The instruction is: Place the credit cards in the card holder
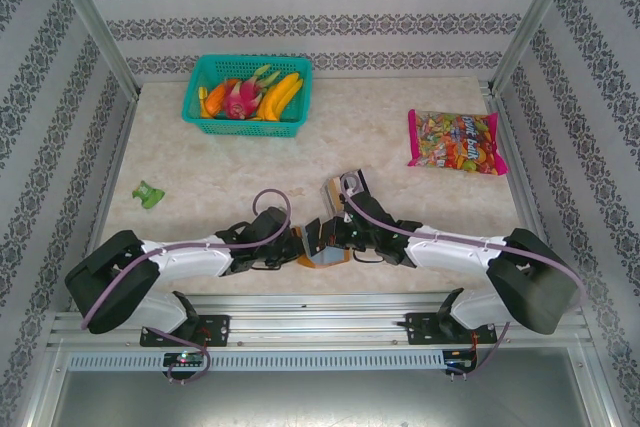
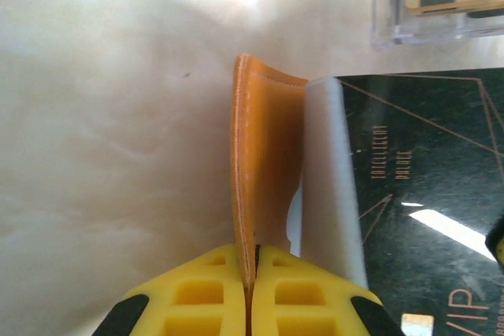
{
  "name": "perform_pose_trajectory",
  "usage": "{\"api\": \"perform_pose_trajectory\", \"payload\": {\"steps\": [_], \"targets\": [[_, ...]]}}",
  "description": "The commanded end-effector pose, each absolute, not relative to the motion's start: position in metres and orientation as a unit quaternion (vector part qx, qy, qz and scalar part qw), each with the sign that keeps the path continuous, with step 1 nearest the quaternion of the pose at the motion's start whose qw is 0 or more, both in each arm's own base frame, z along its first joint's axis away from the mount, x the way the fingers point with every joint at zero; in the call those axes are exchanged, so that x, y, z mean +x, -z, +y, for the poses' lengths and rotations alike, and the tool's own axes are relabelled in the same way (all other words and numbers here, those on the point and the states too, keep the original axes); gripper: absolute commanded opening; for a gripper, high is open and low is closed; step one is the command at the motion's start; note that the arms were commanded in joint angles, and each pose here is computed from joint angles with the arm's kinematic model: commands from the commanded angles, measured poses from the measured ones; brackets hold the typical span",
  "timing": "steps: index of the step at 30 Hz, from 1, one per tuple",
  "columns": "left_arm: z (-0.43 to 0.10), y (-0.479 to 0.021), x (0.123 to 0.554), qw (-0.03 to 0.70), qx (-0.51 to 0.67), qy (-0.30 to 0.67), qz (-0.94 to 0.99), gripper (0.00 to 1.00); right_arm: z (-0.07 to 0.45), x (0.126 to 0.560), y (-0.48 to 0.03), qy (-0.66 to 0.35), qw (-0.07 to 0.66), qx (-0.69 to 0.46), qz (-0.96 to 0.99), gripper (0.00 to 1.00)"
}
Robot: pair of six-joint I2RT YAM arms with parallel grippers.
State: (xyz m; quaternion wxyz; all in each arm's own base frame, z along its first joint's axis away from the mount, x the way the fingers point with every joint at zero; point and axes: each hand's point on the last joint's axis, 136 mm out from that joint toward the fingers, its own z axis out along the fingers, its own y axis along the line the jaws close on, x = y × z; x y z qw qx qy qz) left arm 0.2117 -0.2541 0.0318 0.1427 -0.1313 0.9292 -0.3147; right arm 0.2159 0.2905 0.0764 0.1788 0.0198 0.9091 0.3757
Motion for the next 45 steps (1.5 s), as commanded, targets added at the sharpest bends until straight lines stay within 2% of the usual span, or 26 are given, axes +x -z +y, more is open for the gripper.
{"api": "perform_pose_trajectory", "payload": {"steps": [1,7,13,20,24,28,34,36,45], "targets": [[-0.241,-0.028,0.21,0.142,-0.141,0.288,0.936,0.12,0.283,0.22,-0.072,-0.348,0.19,0.034,0.918,0.0],[-0.211,-0.04,0.207,0.171,-0.138,0.23,0.948,0.36,0.279,0.221,-0.07,-0.351,0.192,0.039,0.916,0.0],[-0.21,-0.055,0.213,0.196,-0.136,0.235,0.942,0.62,0.285,0.22,-0.067,-0.358,0.179,0.035,0.916,0.0],[-0.227,-0.06,0.219,0.198,-0.11,0.264,0.937,0.65,0.283,0.22,-0.062,-0.351,0.177,0.041,0.919,0.0],[-0.239,-0.054,0.221,0.183,-0.092,0.27,0.941,0.59,0.281,0.22,-0.061,-0.348,0.177,0.045,0.919,0.0],[-0.234,-0.04,0.22,0.171,-0.099,0.24,0.95,0.36,0.279,0.221,-0.062,-0.349,0.179,0.048,0.919,0.0],[-0.231,-0.028,0.217,0.157,-0.098,0.223,0.957,0.13,0.266,0.223,-0.071,-0.361,0.198,0.071,0.909,0.0],[-0.232,-0.026,0.216,0.153,-0.095,0.222,0.958,0.09,0.26,0.223,-0.072,-0.366,0.201,0.082,0.905,0.0],[-0.233,-0.02,0.214,0.143,-0.09,0.219,0.961,0.09,0.263,0.219,-0.067,-0.397,0.19,0.088,0.894,0.0]]}}
